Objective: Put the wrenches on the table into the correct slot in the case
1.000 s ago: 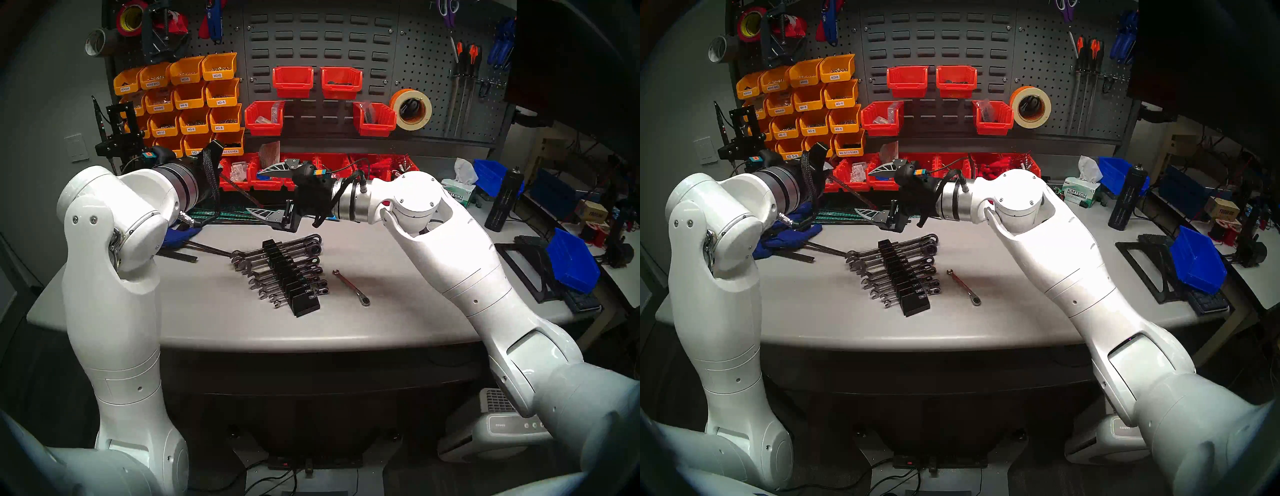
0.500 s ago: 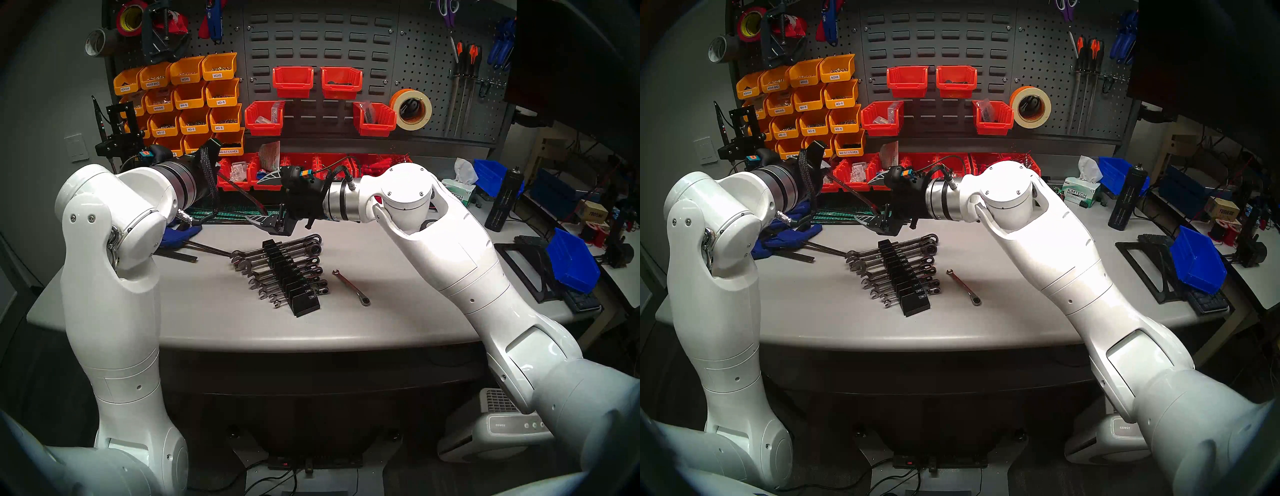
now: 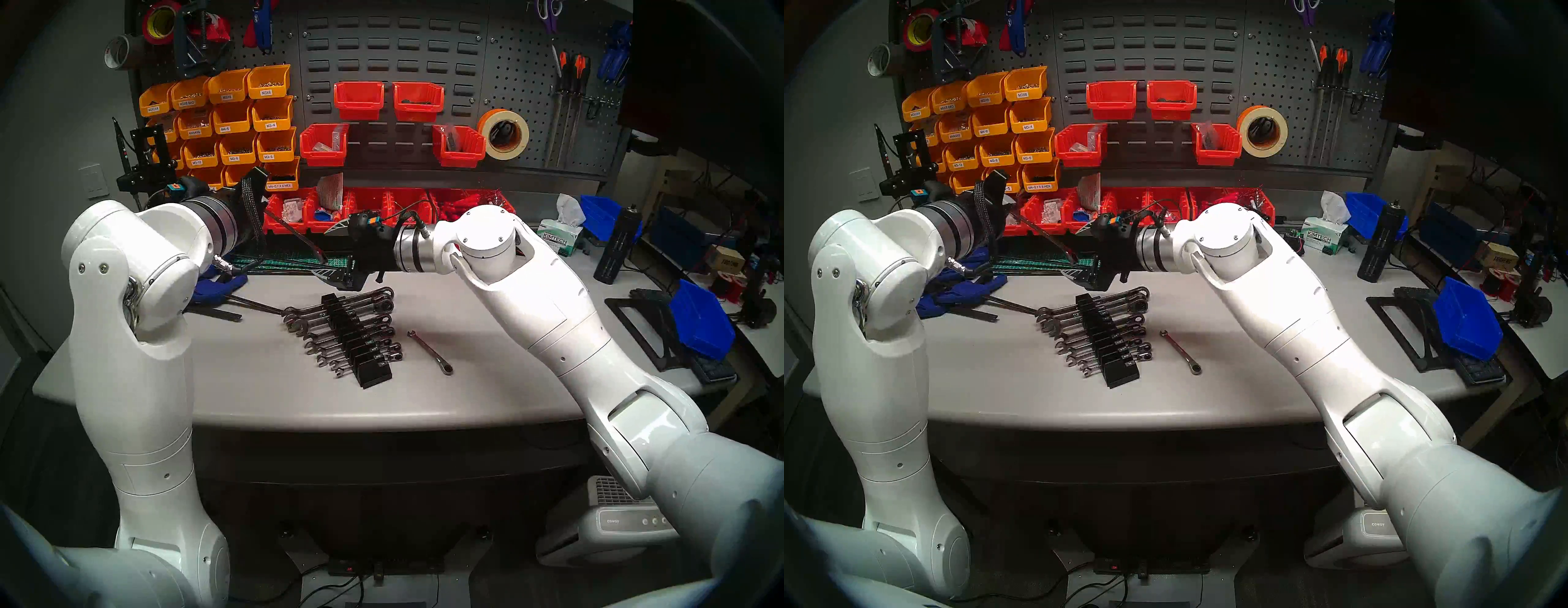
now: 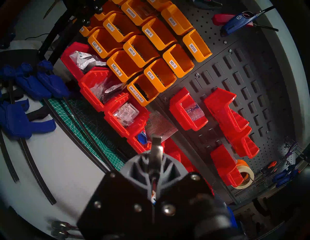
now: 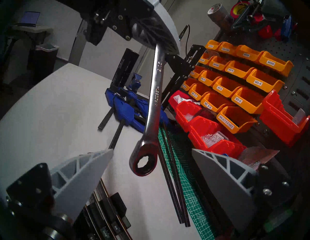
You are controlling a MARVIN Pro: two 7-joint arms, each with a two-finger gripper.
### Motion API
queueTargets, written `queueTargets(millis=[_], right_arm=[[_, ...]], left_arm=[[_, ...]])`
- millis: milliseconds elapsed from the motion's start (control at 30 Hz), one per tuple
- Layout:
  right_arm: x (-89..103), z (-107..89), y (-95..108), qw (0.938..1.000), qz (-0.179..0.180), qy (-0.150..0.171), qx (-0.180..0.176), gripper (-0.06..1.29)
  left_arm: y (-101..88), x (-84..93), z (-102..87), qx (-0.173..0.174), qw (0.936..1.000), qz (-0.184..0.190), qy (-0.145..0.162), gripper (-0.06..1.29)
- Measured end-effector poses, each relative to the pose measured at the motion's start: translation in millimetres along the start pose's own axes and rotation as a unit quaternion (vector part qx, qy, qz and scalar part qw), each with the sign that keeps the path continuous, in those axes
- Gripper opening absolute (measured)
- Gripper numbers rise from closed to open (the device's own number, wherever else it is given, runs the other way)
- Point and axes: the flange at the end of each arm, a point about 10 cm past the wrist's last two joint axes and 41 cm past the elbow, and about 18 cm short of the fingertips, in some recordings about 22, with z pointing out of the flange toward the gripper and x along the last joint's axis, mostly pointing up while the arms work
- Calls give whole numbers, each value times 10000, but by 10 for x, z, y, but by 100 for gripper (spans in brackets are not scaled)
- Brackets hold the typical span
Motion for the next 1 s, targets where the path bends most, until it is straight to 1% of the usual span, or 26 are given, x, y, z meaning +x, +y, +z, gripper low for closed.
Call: queueTargets(millis=[200, 433, 600, 800, 867, 900, 933, 967, 1000], right_arm=[[-21, 84, 32, 10000, -39, 67, 20, 122], [30, 149, 49, 9996, -107, 237, 65, 122], [84, 190, 41, 9990, -199, 360, 160, 122], [96, 234, 23, 9984, -265, 414, 293, 121], [94, 245, 19, 9982, -289, 415, 327, 117], [93, 248, 19, 9981, -297, 414, 336, 112], [92, 253, 20, 9981, -311, 413, 346, 104], [92, 256, 22, 9980, -327, 409, 352, 93], [92, 258, 24, 9980, -341, 406, 354, 86]], left_arm=[[-5, -1, -2, 6, 10000, -14, -24, -2], [-15, -3, 7, 28, 10000, -20, -43, -2], [-16, -22, 21, 42, 10000, -10, -73, -2], [-8, -49, 34, 45, 9999, 5, -112, -2], [-8, -50, 36, 48, 9999, 3, -113, -2], [-9, -50, 36, 50, 9999, 2, -112, -2], [-11, -49, 37, 55, 9999, 0, -111, -2], [-12, -49, 38, 58, 9999, -3, -109, -2], [-13, -49, 39, 61, 9999, -5, -109, -2]])
